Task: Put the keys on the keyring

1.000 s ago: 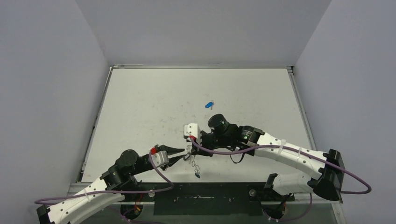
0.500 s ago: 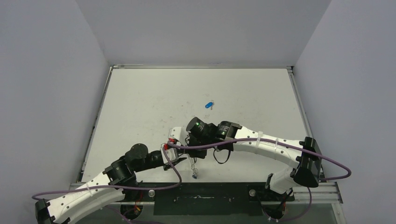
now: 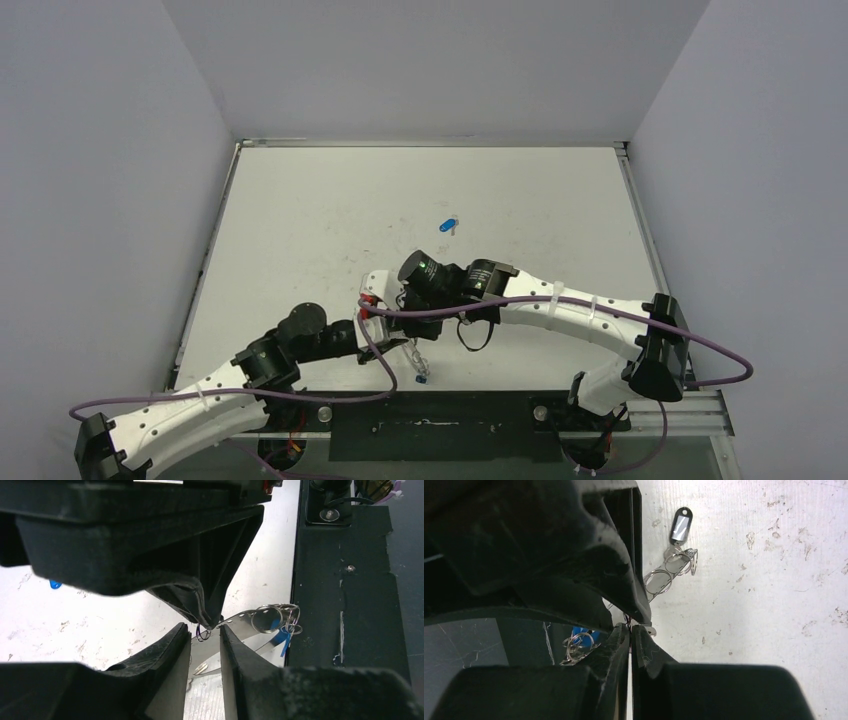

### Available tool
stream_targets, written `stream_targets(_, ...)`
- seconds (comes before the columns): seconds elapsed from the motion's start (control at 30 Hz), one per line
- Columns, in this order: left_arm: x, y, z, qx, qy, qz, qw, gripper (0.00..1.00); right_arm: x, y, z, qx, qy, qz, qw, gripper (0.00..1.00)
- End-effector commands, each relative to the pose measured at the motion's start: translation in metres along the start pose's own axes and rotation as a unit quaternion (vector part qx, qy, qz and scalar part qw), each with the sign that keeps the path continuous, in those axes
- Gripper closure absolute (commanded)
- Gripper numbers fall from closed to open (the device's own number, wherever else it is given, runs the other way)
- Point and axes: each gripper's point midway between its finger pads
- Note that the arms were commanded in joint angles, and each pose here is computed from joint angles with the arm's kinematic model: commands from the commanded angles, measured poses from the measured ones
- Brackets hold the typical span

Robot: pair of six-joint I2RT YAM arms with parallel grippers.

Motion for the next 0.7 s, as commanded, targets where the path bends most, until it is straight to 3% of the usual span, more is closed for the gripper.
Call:
stream_targets(0.0, -0.025, -0.005, 0.005, 0.018, -0.043, 0.008, 0.999, 0.77, -0.029, -0.003, -0.008, 0.010, -0.042, -0.014, 0.999, 1.00)
stream_targets(0.17, -0.019, -0.004, 0.007, 0.019, -0.028, 0.013, 0.999, 0.89, -0.029, -0.003, -0.010, 0.011, -0.044, -0.016, 0.999, 1.00)
stream_targets(0.23, -0.016, -0.004, 0.007, 0.019, -0.024, 0.013, 0.999, 1.00, -0.029, -0.004, -0.011, 0.014, -0.045, -0.016, 0.999, 1.00)
stream_targets(0.47, -0.011, -0.002, 0.007, 0.016, -0.013, 0.014, 1.000, 1.00, -0.031, -0.004, -0.013, 0.016, -0.048, -0.017, 0.999, 1.00)
stream_targets(0.67, -0.006, -0.001, 0.007, 0.013, -0.004, 0.015, 1.000, 0.89, -0.037, 0.000, -0.016, 0.007, -0.067, -0.019, 0.998, 1.00)
Point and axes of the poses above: each gripper's point midway between its finger pads, its own z axis out along the fingers, its own y axis along the line the jaws close on, x = y × z, and after that the axes turned 11 degrees about -z, right-handed
